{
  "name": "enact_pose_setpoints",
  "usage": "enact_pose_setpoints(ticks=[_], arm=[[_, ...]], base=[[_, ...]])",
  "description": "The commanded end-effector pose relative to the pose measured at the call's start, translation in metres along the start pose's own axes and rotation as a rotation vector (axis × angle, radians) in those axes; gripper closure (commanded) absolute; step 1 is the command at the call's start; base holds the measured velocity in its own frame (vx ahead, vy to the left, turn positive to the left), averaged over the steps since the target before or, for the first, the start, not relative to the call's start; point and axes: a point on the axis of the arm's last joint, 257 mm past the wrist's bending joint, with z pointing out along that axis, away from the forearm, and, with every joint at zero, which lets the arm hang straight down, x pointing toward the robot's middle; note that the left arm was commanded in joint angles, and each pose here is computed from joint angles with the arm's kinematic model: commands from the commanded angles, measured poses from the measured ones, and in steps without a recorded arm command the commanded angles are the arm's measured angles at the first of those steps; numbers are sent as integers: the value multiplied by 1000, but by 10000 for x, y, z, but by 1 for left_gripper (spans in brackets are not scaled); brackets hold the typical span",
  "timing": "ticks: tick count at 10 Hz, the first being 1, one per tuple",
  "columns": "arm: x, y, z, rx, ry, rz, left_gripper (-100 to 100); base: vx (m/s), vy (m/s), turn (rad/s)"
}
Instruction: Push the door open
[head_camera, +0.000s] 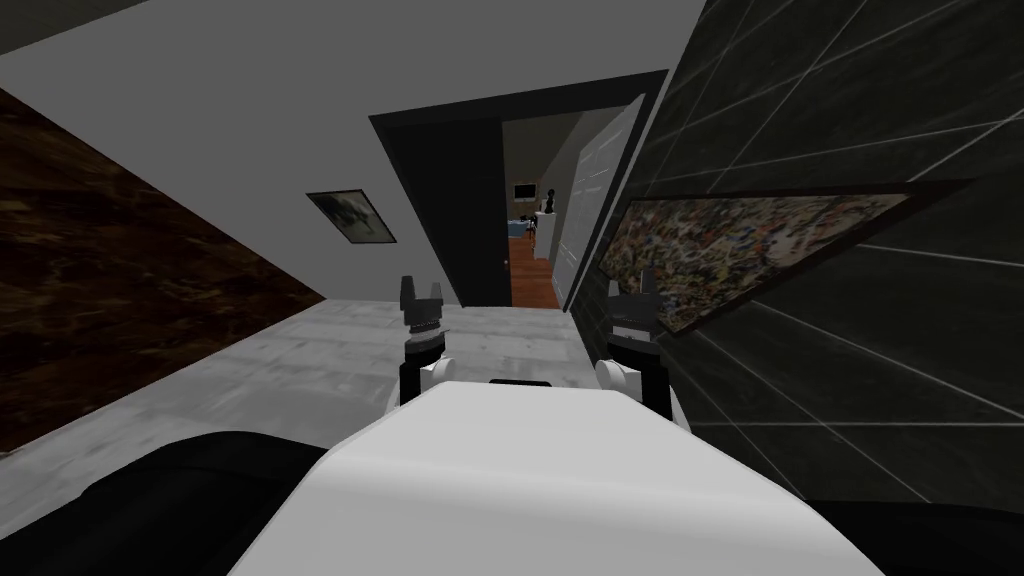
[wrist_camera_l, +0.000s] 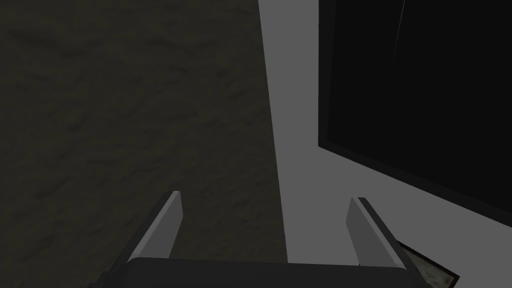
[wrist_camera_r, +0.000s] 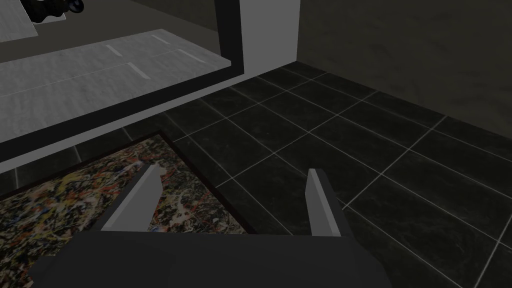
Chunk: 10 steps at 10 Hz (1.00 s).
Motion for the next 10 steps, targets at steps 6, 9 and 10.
enact_pose_setpoints(ticks=[6, 9, 10], arm=[[80, 485, -102, -72, 22, -16, -100], [107, 676, -149, -101, 30, -21, -100], [117, 747, -167, -112, 32, -23, -100]], base=[[114, 1, -12], [86, 1, -10], [86, -8, -14]])
